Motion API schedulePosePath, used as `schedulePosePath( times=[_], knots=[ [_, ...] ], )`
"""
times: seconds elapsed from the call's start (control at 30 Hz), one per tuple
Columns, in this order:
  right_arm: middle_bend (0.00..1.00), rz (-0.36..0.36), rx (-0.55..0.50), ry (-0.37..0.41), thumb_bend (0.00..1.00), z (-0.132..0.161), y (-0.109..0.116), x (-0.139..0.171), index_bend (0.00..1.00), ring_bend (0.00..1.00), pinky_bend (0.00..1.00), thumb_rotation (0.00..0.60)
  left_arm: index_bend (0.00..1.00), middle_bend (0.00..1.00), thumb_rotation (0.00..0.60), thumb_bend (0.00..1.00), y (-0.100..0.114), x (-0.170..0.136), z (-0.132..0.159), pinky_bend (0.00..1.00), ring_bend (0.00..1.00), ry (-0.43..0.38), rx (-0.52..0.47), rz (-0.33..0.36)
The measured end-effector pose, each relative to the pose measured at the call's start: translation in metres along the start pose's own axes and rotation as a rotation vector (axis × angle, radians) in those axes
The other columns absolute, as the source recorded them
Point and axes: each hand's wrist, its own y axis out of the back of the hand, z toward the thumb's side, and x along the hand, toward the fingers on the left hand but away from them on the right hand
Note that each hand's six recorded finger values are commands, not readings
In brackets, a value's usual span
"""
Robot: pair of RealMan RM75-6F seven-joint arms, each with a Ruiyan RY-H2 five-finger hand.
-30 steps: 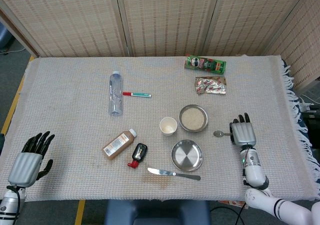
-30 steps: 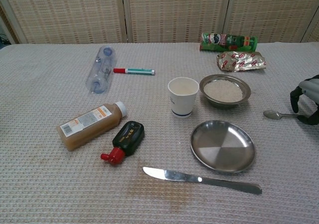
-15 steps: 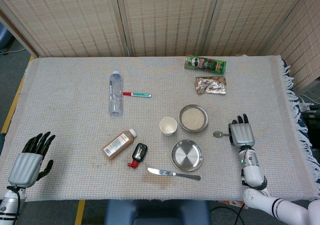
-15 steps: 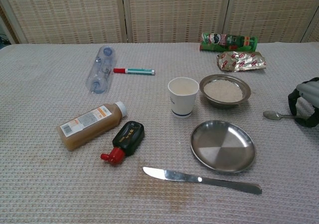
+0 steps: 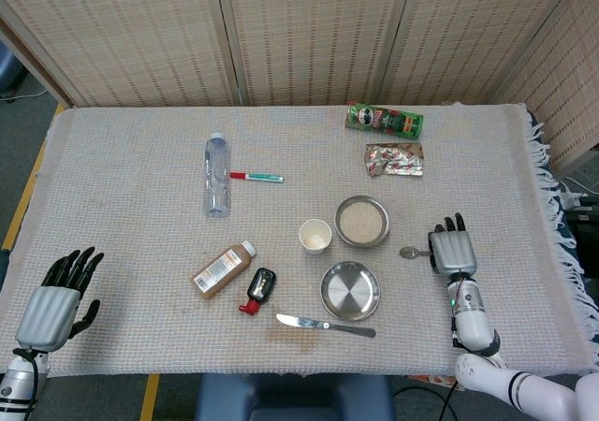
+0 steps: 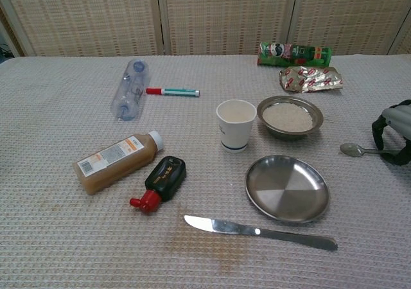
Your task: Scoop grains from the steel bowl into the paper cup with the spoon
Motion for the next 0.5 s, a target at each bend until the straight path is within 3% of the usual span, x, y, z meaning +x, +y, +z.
schedulePosePath(
  times=[0.5],
  knots=[
    [0.31,0.005,0.007,0.0,0.31,0.0026,-0.0033,-0.0012,0.55,0.1,0.02,0.6,0.0,0.0,0.6,0.43,0.0003,0.0,-0.0007,0.12,0.0,0.0,-0.002,0.001]
  ],
)
